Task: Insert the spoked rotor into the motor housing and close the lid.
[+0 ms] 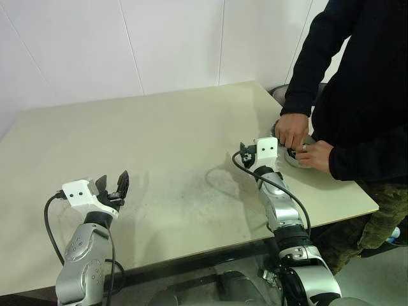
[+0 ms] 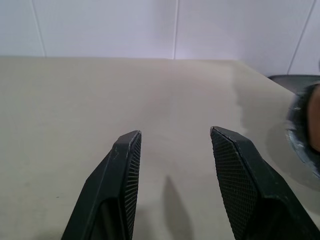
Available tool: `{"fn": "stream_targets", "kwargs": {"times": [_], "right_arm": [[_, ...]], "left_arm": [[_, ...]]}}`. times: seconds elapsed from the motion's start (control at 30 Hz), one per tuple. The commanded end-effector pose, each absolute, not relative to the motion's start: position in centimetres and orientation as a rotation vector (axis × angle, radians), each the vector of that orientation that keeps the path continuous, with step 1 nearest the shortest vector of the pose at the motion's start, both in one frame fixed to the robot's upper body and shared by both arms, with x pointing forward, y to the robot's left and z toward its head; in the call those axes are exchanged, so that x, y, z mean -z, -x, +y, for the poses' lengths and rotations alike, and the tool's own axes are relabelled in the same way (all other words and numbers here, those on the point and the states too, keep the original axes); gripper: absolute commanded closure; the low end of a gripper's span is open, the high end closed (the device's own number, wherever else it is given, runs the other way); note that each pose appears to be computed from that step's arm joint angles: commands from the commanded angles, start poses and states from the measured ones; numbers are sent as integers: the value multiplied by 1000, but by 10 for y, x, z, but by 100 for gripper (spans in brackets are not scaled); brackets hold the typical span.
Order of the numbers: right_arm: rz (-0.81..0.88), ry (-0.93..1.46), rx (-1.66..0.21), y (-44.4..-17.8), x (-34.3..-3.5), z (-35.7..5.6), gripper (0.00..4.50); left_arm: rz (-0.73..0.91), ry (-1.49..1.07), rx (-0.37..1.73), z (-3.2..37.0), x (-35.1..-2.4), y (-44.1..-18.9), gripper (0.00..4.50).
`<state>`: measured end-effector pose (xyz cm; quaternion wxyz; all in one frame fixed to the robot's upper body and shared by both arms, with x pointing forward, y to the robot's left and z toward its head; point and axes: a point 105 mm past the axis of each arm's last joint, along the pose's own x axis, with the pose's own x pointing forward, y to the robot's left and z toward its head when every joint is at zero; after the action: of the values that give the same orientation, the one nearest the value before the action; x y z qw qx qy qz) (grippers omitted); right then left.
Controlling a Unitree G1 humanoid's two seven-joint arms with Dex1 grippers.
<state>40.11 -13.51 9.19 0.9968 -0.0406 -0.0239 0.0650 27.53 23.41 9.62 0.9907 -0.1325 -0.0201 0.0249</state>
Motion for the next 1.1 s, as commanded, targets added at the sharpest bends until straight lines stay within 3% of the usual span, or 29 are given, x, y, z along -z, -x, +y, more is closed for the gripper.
{"fn": "stream_targets", "kwargs": {"times": [0.03,1.1], "right_arm": [[-106,79,-153,-402,-108,-131,225],[-91,27,-195,-399,-102,-119,225]], "left_arm": [[-84,256,-45,235,-107,-277,106],[-76,293,-16,215,-103,-286,106]]}}
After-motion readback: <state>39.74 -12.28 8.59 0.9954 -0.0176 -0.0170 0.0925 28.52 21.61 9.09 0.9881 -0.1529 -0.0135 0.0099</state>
